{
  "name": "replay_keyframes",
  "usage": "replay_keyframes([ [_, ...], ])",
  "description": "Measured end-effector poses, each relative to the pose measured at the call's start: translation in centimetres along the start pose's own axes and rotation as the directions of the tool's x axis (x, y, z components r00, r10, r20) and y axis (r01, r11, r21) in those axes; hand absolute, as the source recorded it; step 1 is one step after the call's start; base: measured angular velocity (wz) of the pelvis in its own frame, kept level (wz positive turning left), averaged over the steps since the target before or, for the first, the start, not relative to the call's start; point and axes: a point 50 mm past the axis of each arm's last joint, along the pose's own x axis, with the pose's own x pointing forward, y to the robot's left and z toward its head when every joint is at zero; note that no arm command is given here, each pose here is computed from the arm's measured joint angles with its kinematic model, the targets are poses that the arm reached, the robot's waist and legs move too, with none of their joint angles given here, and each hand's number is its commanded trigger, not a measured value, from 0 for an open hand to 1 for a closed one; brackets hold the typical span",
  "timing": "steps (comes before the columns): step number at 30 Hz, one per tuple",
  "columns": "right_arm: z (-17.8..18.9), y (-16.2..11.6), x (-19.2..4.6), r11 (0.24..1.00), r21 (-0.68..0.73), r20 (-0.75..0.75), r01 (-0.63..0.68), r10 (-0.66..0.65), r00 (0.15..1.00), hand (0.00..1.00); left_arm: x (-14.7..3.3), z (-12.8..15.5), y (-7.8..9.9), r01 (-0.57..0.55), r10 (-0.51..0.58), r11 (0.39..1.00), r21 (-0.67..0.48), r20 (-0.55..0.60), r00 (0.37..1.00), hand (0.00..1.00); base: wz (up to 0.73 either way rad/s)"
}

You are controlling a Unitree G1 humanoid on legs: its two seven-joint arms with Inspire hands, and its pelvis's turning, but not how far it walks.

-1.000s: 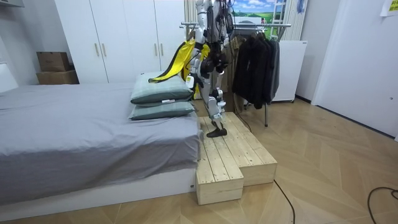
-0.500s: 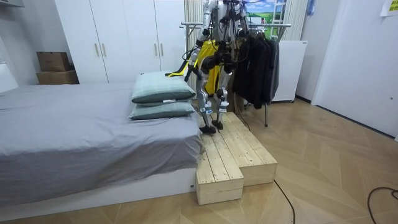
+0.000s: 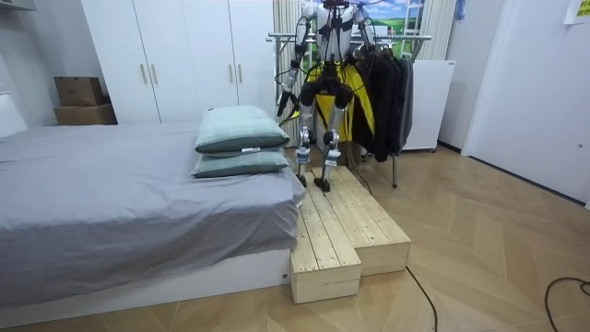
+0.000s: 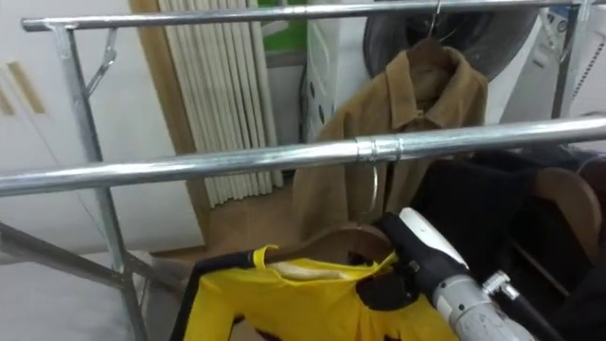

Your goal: Hang clothes

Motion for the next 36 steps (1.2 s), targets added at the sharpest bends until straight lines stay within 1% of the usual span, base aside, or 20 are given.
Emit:
replay_keyframes([
  [2, 0.1, 0.0, 0.1, 1.0, 0.002, 0.006, 0.003, -0.003, 1.0, 1.0, 0.0, 0.4, -0.3, 0.005, -0.005, 1.0, 0.014, 0.019, 1.0, 0.0, -0.55],
  [3, 1.1, -0.2, 0.6, 1.0, -0.014, 0.052, 0.008, -0.007, 0.999, 1.0, -0.1, 0.3, -0.5, 0.004, -0.003, 1.0, -0.018, 0.02, 1.0, 0.0, -1.16],
  [5, 2.4, -0.1, 0.9, 0.999, -0.022, 0.105, 0.026, -0.023, 0.994, 1.0, -0.1, -0.3, -0.2, 0.001, -0.001, 1.0, -0.032, 0.001, 1.0, 0.0, -0.88],
  [6, 1.9, 0.3, 0.7, 1.0, -0.02, 0.074, 0.02, -0.019, 0.997, 1.0, -0.1, -0.6, -0.3, 0.012, -0.012, 1.0, -0.022, -0.01, 1.0, 0.0, -0.27],
  [10, 1.3, 0.2, 0.4, 0.999, -0.036, 0.046, 0.032, -0.03, 0.998, 1.0, -0.2, -1.4, 0.0, 0.019, -0.02, 0.999, -0.035, -0.03, 0.999, 0.0, 0.14],
  [12, 1.9, -1.2, -0.1, 0.994, -0.05, 0.074, 0.096, -0.092, 0.993, 1.0, -0.4, -2.0, 0.0, 0.016, -0.018, 1.0, -0.026, -0.045, 0.999, 0.0, 0.08],
  [14, 2.3, -1.8, -0.3, 0.988, -0.061, 0.093, 0.141, -0.135, 0.986, 1.0, -0.5, -2.7, -0.1, 0.018, -0.02, 0.999, -0.029, -0.069, 0.997, 0.0, -0.2],
  [21, 3.0, -2.4, -0.7, 0.974, -0.099, 0.12, 0.203, -0.191, 0.974, 1.0, -1.1, -5.3, -0.4, 0.026, -0.026, 1.0, -0.002, -0.145, 0.989, 0.0, -0.04],
  [25, 3.3, -2.4, -0.7, 0.971, -0.096, 0.145, 0.219, -0.204, 0.968, 1.0, -0.9, -4.6, -0.1, 0.02, -0.02, 1.0, -0.001, -0.127, 0.992, 0.0, -0.05],
  [28, 3.9, -2.7, -0.6, 0.967, -0.104, 0.186, 0.232, -0.211, 0.96, 1.0, -0.6, -3.5, 0.4, 0.009, -0.009, 1.0, -0.002, -0.088, 0.996, 0.0, -0.09],
  [33, 3.8, -2.5, -0.7, 0.955, -0.168, 0.17, 0.246, -0.217, 0.961, 1.0, -0.1, -0.6, 0.8, -0.002, 0.002, 1.0, -0.012, 0.017, 1.0, 0.0, -0.02],
  [36, 3.5, -2.3, -0.7, 0.957, -0.17, 0.158, 0.237, -0.211, 0.965, 1.0, -0.1, -0.5, 0.7, -0.004, 0.004, 1.0, -0.007, 0.024, 1.0, 0.0, -0.07],
])
